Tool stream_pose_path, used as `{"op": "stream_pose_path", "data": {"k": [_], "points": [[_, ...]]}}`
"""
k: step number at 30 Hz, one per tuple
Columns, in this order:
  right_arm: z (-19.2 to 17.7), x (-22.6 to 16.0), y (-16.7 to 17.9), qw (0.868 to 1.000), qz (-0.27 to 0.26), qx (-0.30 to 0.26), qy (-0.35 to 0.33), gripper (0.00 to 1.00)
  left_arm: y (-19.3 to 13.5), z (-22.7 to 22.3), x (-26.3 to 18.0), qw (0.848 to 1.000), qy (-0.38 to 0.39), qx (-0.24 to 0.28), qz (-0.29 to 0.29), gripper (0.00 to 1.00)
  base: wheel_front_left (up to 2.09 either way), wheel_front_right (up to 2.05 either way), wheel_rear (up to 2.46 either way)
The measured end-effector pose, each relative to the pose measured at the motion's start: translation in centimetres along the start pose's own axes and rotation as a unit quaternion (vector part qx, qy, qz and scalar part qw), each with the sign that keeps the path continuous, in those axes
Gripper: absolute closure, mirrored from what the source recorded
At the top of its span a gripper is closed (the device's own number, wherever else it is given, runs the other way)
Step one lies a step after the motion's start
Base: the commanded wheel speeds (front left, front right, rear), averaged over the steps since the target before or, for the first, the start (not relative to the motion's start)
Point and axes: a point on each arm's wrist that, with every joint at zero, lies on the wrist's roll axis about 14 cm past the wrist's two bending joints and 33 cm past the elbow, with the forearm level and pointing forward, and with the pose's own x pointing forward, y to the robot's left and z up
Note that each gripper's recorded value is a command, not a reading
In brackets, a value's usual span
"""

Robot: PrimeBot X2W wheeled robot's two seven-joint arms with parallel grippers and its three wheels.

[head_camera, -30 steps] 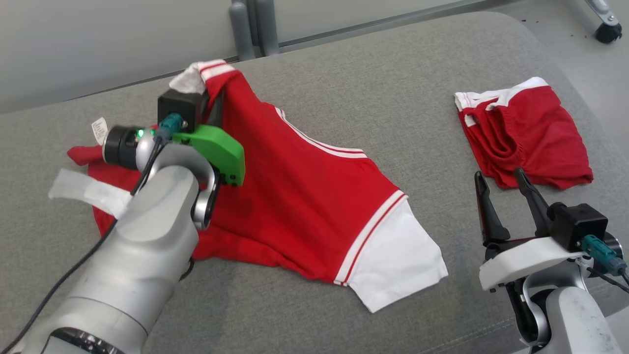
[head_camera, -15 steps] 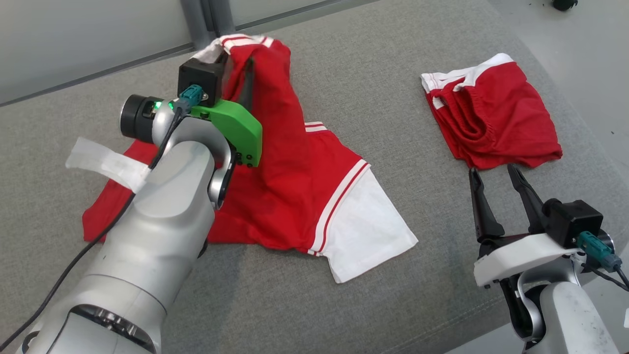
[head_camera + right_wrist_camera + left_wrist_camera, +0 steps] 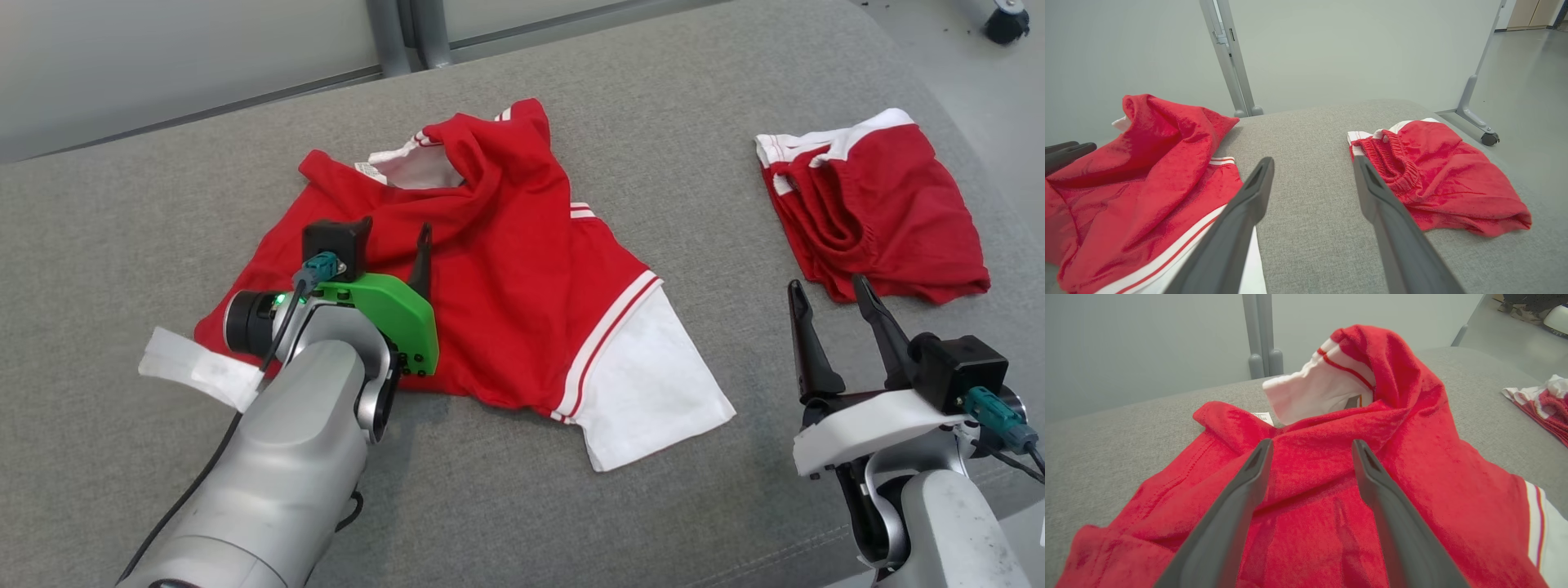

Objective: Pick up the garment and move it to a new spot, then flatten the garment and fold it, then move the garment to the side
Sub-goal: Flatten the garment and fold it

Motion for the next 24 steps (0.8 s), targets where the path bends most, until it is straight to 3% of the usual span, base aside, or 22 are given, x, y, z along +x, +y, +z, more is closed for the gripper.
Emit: {"op": "stream_pose_path", "data": {"k": [13,24], "points": [[0.6,0.8,2.6,0.999,0.038,0.008,-0.01,0.0,8.6,-2.2,-4.8,0.983,0.022,-0.045,0.178,0.0,0.0,0.0,0.0],[0.2,0.3,1.3,1.0,0.02,-0.001,0.0,0.0,10.3,-2.8,-3.6,0.975,0.038,-0.079,0.202,0.0,0.0,0.0,0.0]]}}
